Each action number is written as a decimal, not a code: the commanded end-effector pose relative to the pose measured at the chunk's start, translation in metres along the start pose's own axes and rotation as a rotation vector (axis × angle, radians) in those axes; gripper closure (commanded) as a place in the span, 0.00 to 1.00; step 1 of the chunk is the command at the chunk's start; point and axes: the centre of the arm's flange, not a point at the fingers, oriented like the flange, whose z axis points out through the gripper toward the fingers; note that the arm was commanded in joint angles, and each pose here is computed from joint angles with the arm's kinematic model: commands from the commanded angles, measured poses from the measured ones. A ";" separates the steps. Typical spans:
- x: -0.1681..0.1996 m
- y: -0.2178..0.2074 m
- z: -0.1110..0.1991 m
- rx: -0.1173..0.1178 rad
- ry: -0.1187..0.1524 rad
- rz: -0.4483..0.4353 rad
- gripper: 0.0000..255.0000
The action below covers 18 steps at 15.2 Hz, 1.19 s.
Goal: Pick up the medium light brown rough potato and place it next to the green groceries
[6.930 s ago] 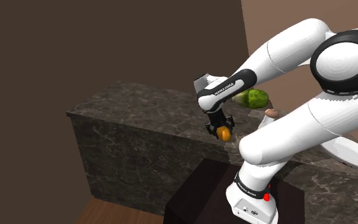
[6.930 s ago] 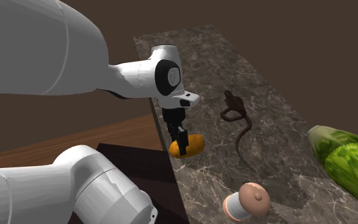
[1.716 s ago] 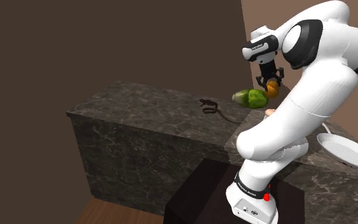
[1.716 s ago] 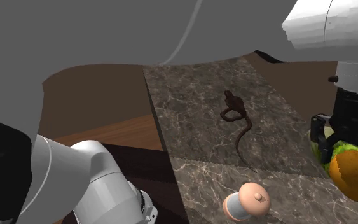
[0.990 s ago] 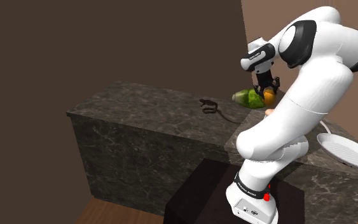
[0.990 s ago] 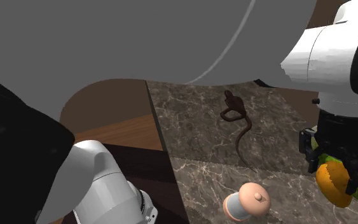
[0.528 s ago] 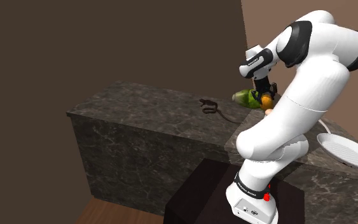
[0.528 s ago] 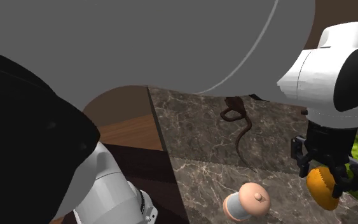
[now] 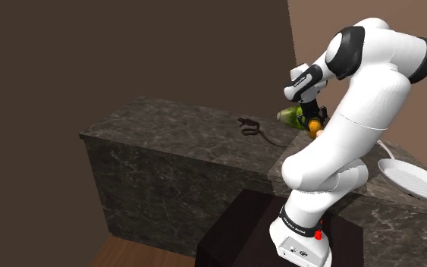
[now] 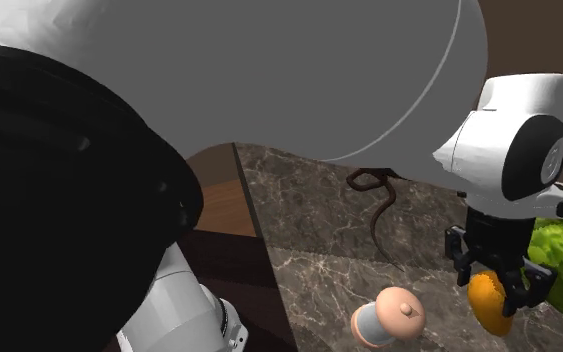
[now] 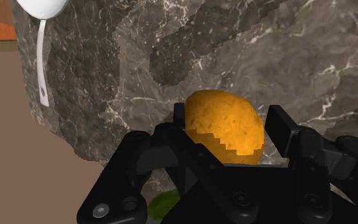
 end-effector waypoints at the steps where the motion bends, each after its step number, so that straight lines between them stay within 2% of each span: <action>1: 0.001 -0.006 0.008 0.000 0.001 0.000 1.00; 13: 0.007 -0.041 0.061 0.000 0.001 0.000 1.00; 18: 0.007 -0.042 0.063 0.000 0.001 0.000 1.00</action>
